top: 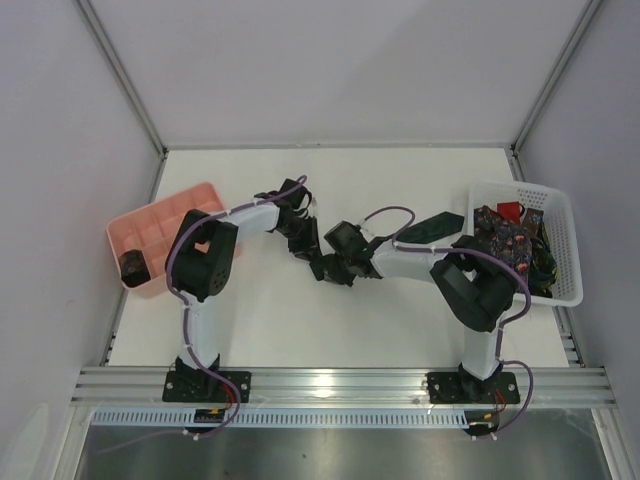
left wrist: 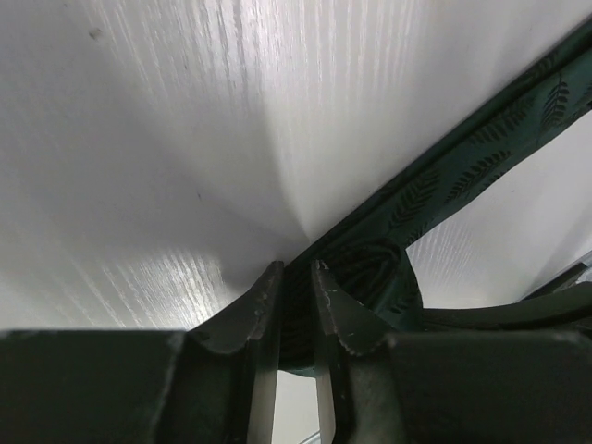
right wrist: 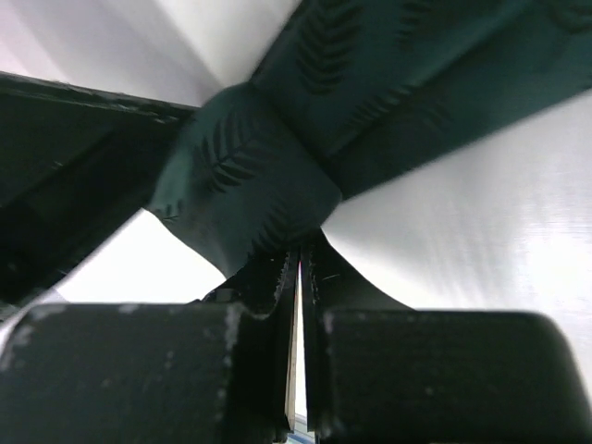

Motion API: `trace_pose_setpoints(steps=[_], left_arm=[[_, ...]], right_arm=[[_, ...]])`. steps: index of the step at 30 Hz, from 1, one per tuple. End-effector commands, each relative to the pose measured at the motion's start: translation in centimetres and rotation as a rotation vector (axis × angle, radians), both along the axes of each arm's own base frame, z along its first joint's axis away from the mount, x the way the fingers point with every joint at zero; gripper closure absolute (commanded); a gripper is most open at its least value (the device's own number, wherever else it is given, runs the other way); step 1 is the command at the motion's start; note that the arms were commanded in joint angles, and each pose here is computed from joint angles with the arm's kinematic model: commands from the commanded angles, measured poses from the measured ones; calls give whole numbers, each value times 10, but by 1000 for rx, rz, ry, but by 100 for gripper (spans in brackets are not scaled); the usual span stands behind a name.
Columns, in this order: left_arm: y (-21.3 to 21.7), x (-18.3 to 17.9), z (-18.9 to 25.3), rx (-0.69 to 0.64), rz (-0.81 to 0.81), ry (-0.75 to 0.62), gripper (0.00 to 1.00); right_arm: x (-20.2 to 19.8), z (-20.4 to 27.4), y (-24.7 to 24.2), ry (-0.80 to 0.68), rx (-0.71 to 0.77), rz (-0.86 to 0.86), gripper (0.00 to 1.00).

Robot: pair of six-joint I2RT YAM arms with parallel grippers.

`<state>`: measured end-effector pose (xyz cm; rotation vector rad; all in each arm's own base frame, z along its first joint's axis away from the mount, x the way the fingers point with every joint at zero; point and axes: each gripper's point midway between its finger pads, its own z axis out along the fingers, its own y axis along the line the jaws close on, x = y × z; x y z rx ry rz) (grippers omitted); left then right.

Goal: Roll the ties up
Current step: Roll the tie

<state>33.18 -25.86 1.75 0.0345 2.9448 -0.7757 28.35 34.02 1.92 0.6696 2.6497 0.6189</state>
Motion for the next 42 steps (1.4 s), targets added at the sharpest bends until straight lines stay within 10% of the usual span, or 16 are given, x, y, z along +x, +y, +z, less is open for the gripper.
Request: trace_pose_setpoints(steps=[1,19,24,32,42], left_arm=[[-9,-8,14,-37,-8,-23,76],[59,27,63,66,94,-172,39],[61,-5,81,2,96,-180,29],[69,-45,102,-66,148,-213,26],[79,-58,90,-46,235,-129,28]], right_arm=[[-3,-20,-1,19,-22,-50,100],[-4,56,-91,-133,-313,288,100],[55,77,-90,-223,-299,451,81],[88,23,-76,-83,-346,560,100],[58,-14,-54,-34,-316,568,100]])
